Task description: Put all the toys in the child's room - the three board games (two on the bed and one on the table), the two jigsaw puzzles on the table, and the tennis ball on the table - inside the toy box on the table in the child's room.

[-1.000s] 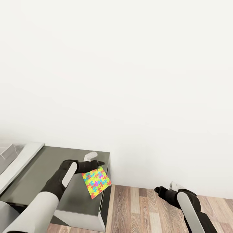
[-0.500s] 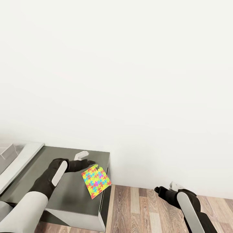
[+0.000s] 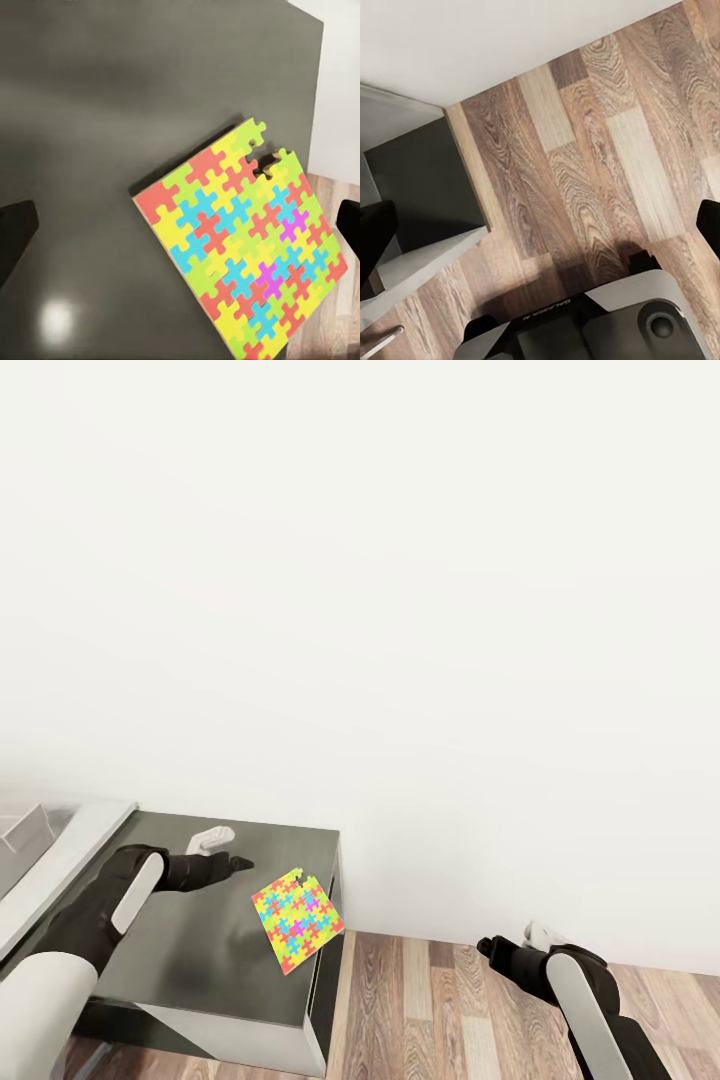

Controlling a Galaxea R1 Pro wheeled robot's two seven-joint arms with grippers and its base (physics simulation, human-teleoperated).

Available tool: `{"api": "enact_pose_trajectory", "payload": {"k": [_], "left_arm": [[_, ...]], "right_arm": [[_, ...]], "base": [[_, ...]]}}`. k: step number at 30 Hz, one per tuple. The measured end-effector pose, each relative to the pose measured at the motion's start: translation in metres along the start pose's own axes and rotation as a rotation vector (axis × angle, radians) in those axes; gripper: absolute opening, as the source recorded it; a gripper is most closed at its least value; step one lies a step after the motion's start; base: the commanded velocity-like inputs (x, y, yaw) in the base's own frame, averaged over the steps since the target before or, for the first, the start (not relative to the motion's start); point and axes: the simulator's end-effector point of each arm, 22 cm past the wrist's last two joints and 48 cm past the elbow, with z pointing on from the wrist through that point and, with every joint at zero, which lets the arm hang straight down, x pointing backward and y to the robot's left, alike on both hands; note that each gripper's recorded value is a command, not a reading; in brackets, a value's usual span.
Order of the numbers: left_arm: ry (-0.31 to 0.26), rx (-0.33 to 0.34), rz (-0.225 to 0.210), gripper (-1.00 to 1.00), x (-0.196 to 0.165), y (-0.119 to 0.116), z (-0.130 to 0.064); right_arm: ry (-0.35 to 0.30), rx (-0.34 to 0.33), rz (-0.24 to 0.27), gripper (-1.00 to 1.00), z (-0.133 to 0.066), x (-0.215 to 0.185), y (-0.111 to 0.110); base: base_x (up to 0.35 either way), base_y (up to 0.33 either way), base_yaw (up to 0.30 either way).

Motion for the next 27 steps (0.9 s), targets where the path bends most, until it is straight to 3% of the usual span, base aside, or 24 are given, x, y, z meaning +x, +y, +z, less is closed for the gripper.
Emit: {"api": "enact_pose_trajectory", "payload": {"k": [27], "left_arm": [[0.008, -0.022, 0.000, 1.00, 0.0013, 0.0071, 0.0028]], "right_arm": [[0.003, -0.008, -0.007, 1.00, -0.0005, 0.0017, 0.0046]], "base": [[0.000, 0.000, 0.000]]}}
